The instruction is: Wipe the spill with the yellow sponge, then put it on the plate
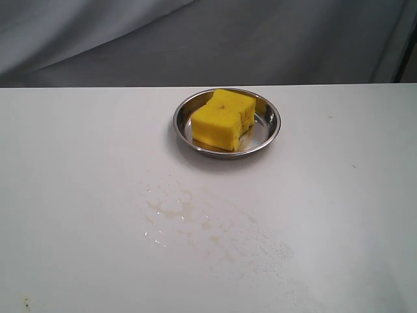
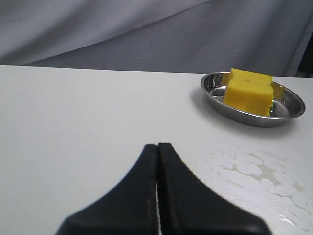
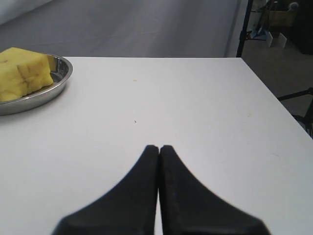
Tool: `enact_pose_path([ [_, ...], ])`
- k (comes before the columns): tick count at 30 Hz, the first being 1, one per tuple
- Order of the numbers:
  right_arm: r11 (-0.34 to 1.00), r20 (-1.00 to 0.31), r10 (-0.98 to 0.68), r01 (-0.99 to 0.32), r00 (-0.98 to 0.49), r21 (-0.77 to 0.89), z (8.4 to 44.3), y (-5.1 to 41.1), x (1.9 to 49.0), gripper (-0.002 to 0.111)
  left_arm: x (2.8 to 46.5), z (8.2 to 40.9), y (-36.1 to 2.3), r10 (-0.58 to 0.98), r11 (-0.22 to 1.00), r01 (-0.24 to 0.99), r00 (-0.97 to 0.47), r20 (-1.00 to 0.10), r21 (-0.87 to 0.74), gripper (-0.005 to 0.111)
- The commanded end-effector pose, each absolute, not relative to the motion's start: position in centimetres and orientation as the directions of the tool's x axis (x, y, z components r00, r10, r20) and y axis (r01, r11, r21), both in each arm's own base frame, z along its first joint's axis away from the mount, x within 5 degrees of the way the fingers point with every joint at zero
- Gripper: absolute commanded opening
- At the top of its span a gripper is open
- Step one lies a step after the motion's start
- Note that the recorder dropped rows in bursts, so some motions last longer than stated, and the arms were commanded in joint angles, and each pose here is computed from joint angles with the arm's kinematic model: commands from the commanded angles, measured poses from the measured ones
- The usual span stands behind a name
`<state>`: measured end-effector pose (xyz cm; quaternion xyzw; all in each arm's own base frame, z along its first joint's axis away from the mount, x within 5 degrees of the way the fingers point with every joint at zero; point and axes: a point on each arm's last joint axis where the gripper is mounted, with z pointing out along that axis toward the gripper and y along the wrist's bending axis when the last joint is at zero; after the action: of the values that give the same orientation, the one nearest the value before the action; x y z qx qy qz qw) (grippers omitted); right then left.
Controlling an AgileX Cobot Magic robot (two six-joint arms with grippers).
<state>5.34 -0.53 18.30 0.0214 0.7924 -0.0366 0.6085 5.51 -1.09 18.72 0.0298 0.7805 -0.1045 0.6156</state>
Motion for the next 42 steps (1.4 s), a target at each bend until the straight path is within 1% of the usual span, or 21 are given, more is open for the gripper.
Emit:
enact_pose_path([
  [1, 0.997, -0.967, -0.016, 0.075, -0.254, -0.036, 18.2, -0.5, 5.3, 0.0, 5.4, 18.7, -0.7, -0.05, 0.988, 0.134, -0.211, -0.976, -0.08, 0.0],
  [4, 0.997, -0.967, -0.016, 0.075, -0.254, -0.036, 18.2, -0.5, 5.3, 0.0, 5.4, 18.6, -0.5, -0.059, 0.993, 0.088, -0.213, -0.975, -0.079, 0.0],
  [7, 0.997, -0.967, -0.016, 0.075, -0.254, -0.036, 18.2, -0.5, 5.3, 0.0, 5.3, 18.1, -0.2, -0.065, 0.997, 0.032, -0.271, -0.96, -0.077, 0.0],
  [17, 0.996, -0.967, -0.018, 0.074, -0.254, -0.038, 18.2, -0.5, 5.3, 0.0, 5.3, 18.1, 0.7, -0.107, 0.989, -0.126, -0.257, -0.96, -0.077, 0.0],
  [22, 0.996, -0.967, -0.018, 0.074, -0.254, -0.038, 18.2, -0.5, 5.3, 0.0, 5.2, 18.1, 0.9, -0.119, 0.982, -0.172, -0.252, -0.96, -0.077, 0.0],
  [30, 0.996, -0.967, -0.018, 0.074, -0.254, -0.038, 18.2, -0.5, 5.3, 0.0, 5.2, 18.1, 0.9, -0.121, 0.981, -0.175, -0.252, -0.96, -0.078, 0.0],
  [36, 0.997, -0.967, -0.016, 0.075, -0.254, -0.037, 18.2, -0.5, 5.3, 0.0, 5.3, 18.1, 0.6, -0.103, 0.992, -0.104, -0.26, -0.96, -0.078, 0.0],
  [42, 0.997, -0.967, -0.016, 0.075, -0.254, -0.037, 18.2, -0.5, 5.3, 0.0, 5.3, 18.1, 0.4, -0.093, 0.995, -0.067, -0.263, -0.96, -0.078, 0.0],
])
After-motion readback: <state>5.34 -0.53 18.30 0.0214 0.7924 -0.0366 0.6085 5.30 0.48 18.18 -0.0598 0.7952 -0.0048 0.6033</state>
